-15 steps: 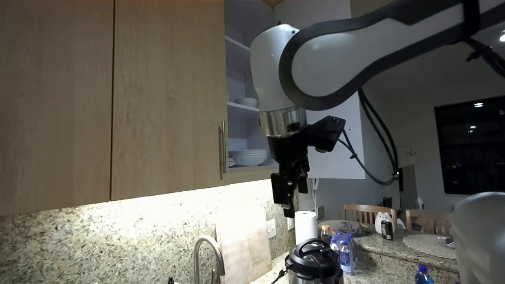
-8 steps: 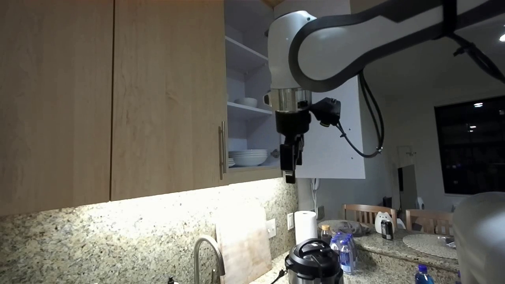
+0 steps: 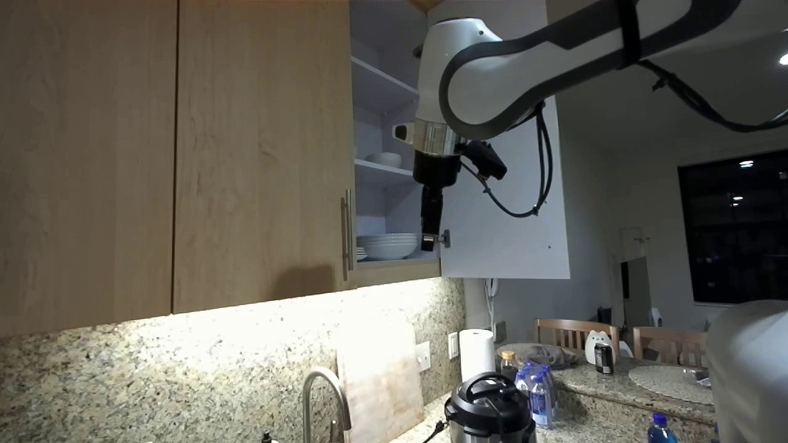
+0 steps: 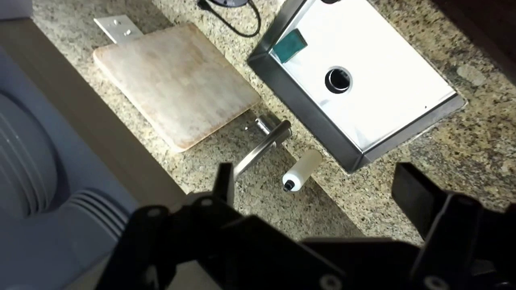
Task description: Open the left cabinet door
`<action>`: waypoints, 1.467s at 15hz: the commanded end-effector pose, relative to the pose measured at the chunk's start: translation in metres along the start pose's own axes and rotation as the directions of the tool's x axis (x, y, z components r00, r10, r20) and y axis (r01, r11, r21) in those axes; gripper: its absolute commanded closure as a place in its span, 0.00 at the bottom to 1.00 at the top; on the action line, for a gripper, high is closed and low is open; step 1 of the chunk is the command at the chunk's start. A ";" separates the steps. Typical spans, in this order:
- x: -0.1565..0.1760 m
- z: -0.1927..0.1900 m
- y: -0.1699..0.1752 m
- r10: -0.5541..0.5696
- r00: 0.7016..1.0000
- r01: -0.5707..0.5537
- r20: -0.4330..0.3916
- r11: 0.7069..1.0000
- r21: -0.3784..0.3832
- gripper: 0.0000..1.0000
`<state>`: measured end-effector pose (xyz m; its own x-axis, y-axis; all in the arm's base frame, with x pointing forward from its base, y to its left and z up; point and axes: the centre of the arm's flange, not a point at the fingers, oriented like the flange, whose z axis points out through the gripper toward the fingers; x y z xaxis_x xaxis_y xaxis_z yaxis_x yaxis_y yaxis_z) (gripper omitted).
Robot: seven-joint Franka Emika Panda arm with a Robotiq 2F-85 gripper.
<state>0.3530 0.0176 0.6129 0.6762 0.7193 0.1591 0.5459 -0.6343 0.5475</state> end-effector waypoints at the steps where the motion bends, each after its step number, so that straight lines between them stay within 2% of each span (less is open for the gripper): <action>1: 0.022 0.004 0.015 -0.017 1.000 0.017 -0.008 1.000 -0.004 0.00; 2: 0.008 0.001 0.009 -0.013 1.000 0.013 -0.014 1.000 -0.006 0.00; 8: 0.017 0.006 0.011 -0.021 1.000 0.021 -0.004 1.000 -0.002 0.00; 9: 0.014 0.001 0.007 -0.022 1.000 0.022 -0.014 0.999 -0.023 0.00; 12: 0.016 -0.005 0.013 -0.074 0.993 0.069 -0.092 0.996 -0.052 0.00; 14: 0.014 -0.008 0.028 -0.115 0.980 0.104 -0.160 0.992 -0.074 0.00; 18: 0.003 0.001 0.074 -0.219 0.938 0.204 -0.269 0.975 -0.085 0.00; 22: -0.004 0.025 0.124 -0.338 0.857 0.341 -0.388 0.938 -0.066 0.00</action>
<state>0.3980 -0.0467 0.6494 0.3360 0.9046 0.2623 0.6516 -0.4244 0.6287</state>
